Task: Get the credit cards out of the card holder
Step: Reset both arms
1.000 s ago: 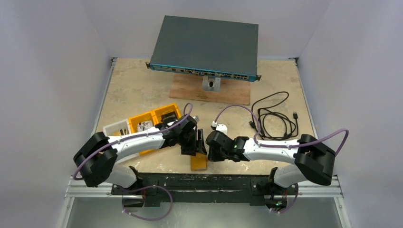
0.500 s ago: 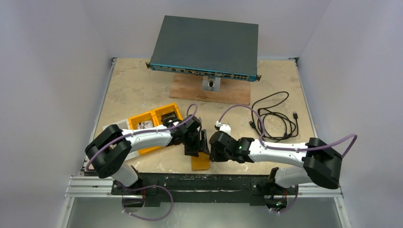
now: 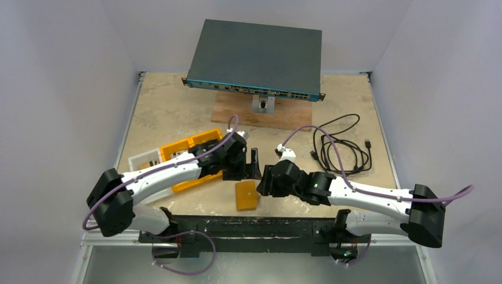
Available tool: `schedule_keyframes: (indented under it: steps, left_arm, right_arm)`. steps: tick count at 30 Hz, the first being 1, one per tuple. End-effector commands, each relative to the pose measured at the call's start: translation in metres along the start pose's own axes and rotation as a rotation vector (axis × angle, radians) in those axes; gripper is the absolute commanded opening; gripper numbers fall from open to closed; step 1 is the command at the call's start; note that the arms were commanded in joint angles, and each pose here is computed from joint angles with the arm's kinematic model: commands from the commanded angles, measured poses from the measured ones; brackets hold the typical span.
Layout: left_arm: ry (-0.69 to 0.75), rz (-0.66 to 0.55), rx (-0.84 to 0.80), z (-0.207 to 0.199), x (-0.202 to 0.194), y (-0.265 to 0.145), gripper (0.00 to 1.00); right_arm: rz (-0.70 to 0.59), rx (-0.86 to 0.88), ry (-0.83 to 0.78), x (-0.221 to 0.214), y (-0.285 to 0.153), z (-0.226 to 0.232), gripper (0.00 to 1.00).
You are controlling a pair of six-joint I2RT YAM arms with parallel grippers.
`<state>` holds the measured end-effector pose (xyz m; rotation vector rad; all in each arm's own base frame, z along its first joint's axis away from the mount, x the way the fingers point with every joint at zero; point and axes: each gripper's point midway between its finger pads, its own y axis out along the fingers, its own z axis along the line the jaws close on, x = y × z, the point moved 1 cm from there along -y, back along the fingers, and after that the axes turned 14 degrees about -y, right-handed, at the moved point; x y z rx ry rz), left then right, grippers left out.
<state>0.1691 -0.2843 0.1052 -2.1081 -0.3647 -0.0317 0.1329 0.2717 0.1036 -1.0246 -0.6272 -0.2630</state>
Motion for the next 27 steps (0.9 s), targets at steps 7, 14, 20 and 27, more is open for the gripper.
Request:
schedule_keyframes:
  steps: [7, 14, 20, 27]
  left_arm:
    - [0.124, -0.29, -0.064, -0.016, 0.055, -0.099, 1.0]
    - [0.123, -0.47, 0.054, 0.015, 0.086, -0.162, 1.0]
    - [0.11, -0.529, 0.052, 0.028, 0.093, -0.184, 1.0]
    - [0.12, -0.554, 0.051, 0.03, 0.093, -0.193, 1.0]
  right_arm:
    - [-0.326, 0.01, 0.056, 0.097, -0.053, 0.017, 0.88]
    - [-0.424, 0.003, 0.011, 0.149, -0.071, 0.041, 0.99]
    - [-0.442, 0.0, 0.0, 0.167, -0.069, 0.051, 0.99]
    - [-0.445, -0.01, -0.015, 0.174, -0.067, 0.053, 0.99]
